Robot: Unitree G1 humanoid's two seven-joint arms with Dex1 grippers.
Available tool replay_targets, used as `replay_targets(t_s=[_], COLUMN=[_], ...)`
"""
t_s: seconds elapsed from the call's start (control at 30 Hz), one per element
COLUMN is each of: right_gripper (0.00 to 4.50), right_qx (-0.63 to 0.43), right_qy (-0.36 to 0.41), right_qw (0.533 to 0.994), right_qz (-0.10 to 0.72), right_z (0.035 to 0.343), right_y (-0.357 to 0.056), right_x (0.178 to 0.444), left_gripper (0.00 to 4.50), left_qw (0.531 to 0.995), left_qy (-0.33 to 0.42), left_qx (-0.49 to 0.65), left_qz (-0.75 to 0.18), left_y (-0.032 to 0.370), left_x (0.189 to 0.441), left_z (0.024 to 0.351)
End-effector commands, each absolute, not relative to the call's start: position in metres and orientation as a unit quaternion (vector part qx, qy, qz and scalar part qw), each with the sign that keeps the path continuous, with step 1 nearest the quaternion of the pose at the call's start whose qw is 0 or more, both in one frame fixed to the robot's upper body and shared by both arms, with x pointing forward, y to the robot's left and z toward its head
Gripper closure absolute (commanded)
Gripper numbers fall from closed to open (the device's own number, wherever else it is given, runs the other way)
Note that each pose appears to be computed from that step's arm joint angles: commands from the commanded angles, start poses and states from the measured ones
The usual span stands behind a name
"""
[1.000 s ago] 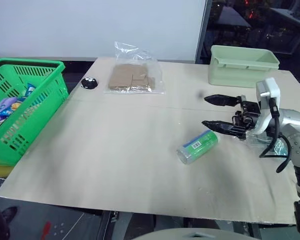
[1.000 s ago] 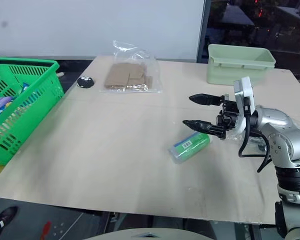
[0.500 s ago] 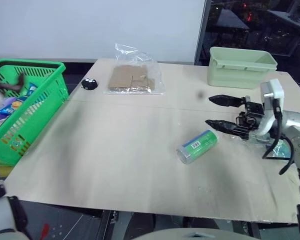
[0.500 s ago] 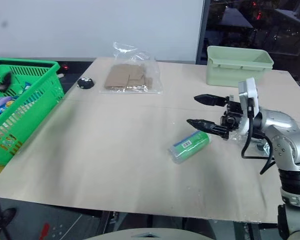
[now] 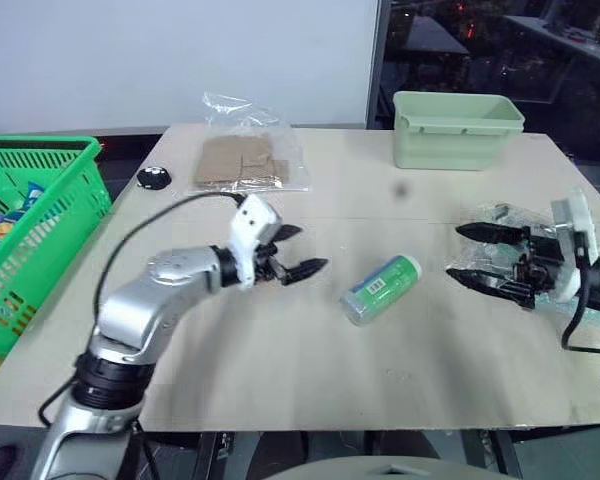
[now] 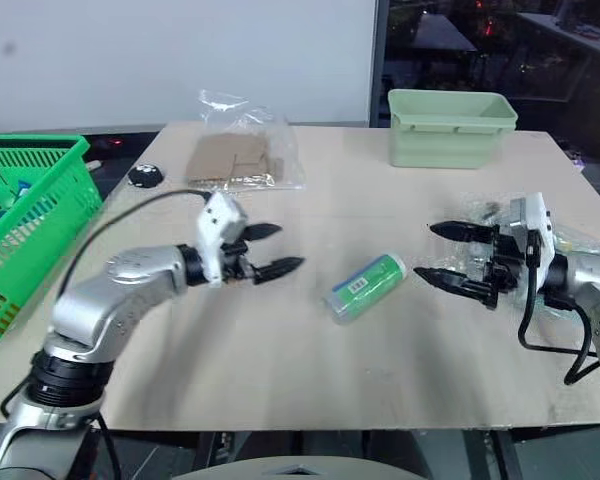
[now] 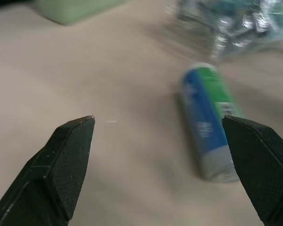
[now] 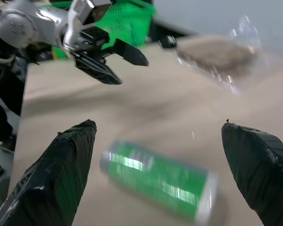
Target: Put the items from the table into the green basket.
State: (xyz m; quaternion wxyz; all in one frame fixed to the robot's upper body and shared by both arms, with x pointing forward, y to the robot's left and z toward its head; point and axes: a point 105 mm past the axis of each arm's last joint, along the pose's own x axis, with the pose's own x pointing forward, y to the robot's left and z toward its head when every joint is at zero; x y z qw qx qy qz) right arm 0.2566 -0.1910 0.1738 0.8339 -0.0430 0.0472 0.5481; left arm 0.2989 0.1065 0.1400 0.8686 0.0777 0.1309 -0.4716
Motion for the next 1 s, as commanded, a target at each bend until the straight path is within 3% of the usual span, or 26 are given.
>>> replay_targets(t_s=[0.03,0.2,0.5,0.87,1.0], right_gripper=[0.0,0.0,0.0,0.0,0.0], right_qx=[-0.091,-0.113,-0.097,-0.079,-0.08], right_qy=[0.078,0.131,0.121,0.108,0.107], right_qw=[0.848,0.854,0.872,0.879,0.881], right_qz=[0.515,0.491,0.465,0.457,0.454], right_z=[0.165,0.143,0.144,0.144,0.143], right_y=[-0.215,-0.235,-0.24,-0.237,-0.239], right_x=[0.248,0.225,0.212,0.205,0.204], left_gripper=[0.07,0.07,0.07,0.07,1.21], left_qw=[0.853,0.831,0.805,0.822,0.83], left_qy=[0.138,0.158,0.187,0.243,0.246], left_qx=[0.084,0.076,0.1,0.201,0.196], left_qz=[-0.496,-0.528,-0.555,-0.475,-0.461], left_y=[0.093,0.069,0.048,0.063,0.062], left_x=[0.294,0.285,0.284,0.301,0.302], left_z=[0.139,0.124,0.103,0.064,0.059])
